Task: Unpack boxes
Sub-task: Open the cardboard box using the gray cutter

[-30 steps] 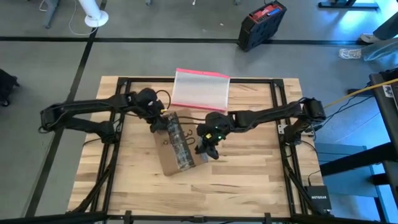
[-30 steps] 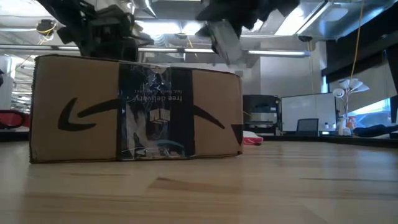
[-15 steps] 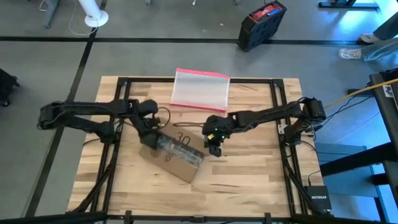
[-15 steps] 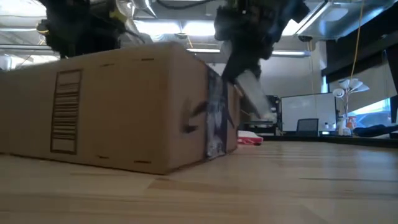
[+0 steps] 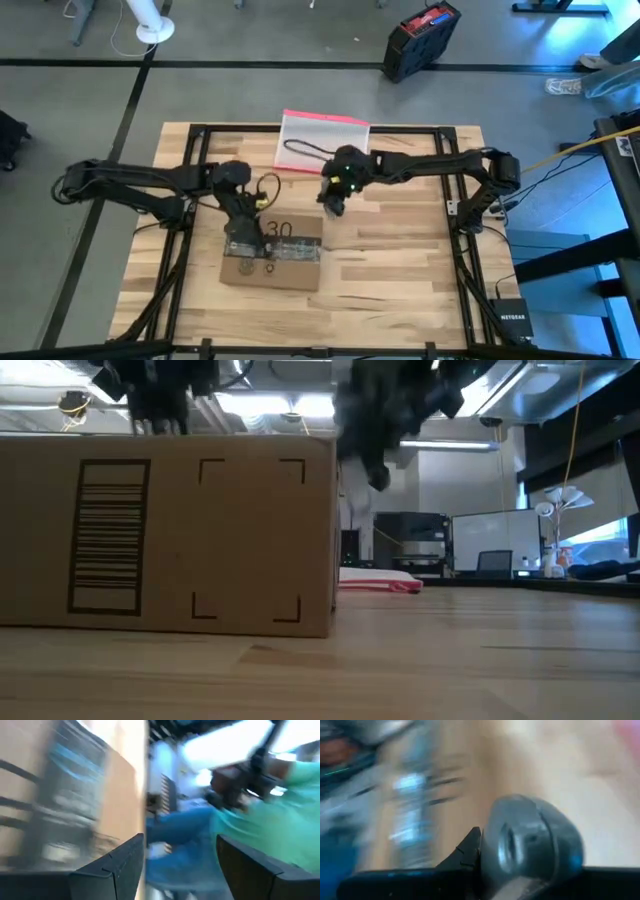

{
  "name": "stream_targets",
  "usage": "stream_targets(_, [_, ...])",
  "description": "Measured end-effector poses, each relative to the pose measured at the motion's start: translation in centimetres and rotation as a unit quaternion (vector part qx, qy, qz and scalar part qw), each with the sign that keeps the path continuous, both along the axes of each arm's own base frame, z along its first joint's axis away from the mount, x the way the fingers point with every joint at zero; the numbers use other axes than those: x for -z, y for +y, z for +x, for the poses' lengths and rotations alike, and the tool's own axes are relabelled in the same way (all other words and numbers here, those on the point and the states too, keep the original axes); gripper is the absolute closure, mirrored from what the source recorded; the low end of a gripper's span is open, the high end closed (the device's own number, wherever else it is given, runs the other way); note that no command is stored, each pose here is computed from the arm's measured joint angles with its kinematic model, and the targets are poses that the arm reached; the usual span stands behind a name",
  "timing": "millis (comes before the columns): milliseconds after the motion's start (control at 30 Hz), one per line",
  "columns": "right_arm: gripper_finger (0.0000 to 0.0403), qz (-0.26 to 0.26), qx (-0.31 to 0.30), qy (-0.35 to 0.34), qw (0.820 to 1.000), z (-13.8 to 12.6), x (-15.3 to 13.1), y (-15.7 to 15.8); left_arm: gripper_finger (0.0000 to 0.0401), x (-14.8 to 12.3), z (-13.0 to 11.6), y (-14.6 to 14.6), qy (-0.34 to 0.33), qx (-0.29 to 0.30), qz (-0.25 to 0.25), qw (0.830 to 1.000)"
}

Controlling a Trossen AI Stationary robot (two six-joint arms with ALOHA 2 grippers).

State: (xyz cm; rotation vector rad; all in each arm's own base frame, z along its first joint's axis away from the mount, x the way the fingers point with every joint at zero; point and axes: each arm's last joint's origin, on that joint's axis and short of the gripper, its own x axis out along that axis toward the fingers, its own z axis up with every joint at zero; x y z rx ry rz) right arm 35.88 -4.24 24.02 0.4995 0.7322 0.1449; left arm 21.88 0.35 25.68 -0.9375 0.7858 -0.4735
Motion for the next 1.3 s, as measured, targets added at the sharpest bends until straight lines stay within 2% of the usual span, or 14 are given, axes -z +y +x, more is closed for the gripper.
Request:
stream_targets(133, [0.0338,0.035,-0.095,-0.042,0.994,0.7,-1.3,3.6,0.0166,1.0,-0.9,2.2,0.028,-0.036,0.064,0.997])
stream_targets(267, [0.0338,0.033,-0.134,-0.083,0.987,1.1,-2.0,6.4,0.0166,2.3,-1.9,4.1,0.064,-0.052,0.118,0.990])
stream_targets(400, [0.0338,0.034,-0.161,-0.116,0.979,1.2,-2.5,8.3,0.0166,3.4,-1.7,5.9,0.073,-0.062,0.131,0.987])
stream_targets(500, [0.0338,0.039,-0.172,-0.131,0.976,1.3,-2.8,8.6,0.0166,4.7,-1.3,7.0,0.090,-0.055,0.113,0.988])
stream_targets(700, [0.0338,0.013,-0.159,-0.117,0.980,2.1,-1.2,8.5,0.0166,6.7,-0.4,7.6,0.109,-0.024,0.059,0.992])
stream_targets(900, [0.0338,-0.007,-0.145,-0.080,0.986,2.7,0.8,7.7,0.0166,6.9,-0.6,7.4,0.137,-0.035,0.047,0.989])
stream_targets(1100, [0.0338,-0.034,-0.112,-0.059,0.991,2.4,0.9,4.3,0.0166,6.7,-1.1,6.3,0.162,-0.013,0.034,0.986])
stream_targets(1300, [0.0338,-0.060,-0.042,-0.053,0.996,1.8,0.7,-0.5,0.0166,6.6,-0.7,5.1,0.167,0.012,0.015,0.986])
